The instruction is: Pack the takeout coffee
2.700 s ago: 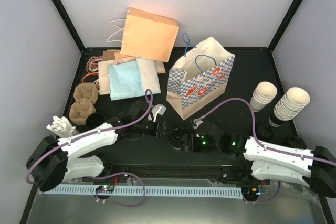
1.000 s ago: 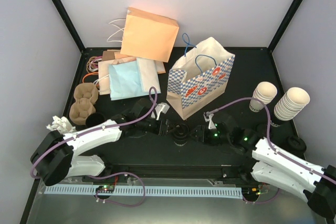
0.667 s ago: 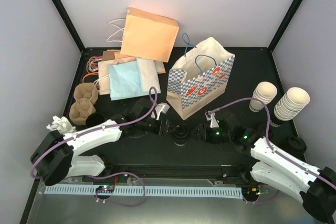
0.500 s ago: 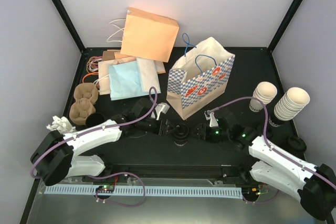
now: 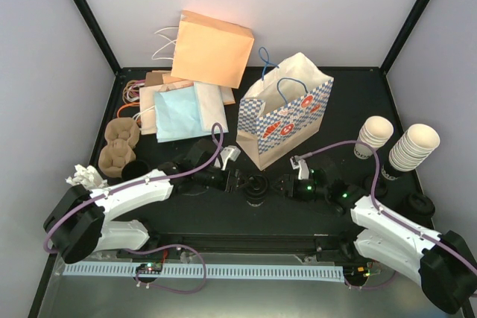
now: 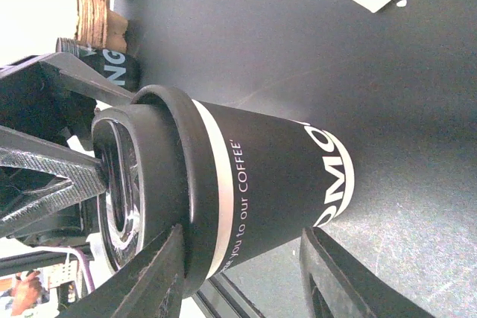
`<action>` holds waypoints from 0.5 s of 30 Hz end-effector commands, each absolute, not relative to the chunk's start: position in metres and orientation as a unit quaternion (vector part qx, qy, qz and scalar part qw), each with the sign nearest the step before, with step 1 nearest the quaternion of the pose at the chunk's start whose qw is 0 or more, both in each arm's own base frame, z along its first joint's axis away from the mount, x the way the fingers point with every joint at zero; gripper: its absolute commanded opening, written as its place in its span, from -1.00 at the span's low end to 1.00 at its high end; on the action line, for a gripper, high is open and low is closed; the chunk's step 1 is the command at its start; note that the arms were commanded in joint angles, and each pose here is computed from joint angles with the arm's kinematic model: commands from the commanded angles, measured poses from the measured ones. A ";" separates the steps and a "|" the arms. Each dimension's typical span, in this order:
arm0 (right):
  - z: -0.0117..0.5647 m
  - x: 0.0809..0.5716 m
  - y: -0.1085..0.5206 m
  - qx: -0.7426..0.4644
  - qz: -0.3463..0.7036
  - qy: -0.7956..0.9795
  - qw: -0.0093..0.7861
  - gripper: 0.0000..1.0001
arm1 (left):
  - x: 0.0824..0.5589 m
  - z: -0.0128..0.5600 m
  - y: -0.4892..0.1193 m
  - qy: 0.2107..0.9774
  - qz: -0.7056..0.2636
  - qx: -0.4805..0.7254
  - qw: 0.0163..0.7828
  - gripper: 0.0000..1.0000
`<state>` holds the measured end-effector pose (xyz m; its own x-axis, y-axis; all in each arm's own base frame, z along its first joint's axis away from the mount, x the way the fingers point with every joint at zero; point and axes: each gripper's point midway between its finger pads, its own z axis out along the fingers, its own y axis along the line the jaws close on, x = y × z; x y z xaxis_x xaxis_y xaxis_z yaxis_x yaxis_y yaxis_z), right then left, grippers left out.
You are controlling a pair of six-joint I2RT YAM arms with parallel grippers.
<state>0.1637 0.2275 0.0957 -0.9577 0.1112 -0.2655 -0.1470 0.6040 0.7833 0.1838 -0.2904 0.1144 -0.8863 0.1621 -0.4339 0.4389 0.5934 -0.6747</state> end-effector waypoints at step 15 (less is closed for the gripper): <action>0.145 0.174 0.200 -0.143 0.304 0.919 0.208 0.33 | 0.192 0.120 -0.285 0.901 -0.360 0.178 0.164 0.10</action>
<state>0.1775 0.2123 0.1441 -0.9024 -0.0032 -0.4310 -0.2982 0.7266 0.6190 0.1865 -0.2906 0.1185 -0.8865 0.1792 -0.4267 0.4382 0.6212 -0.6496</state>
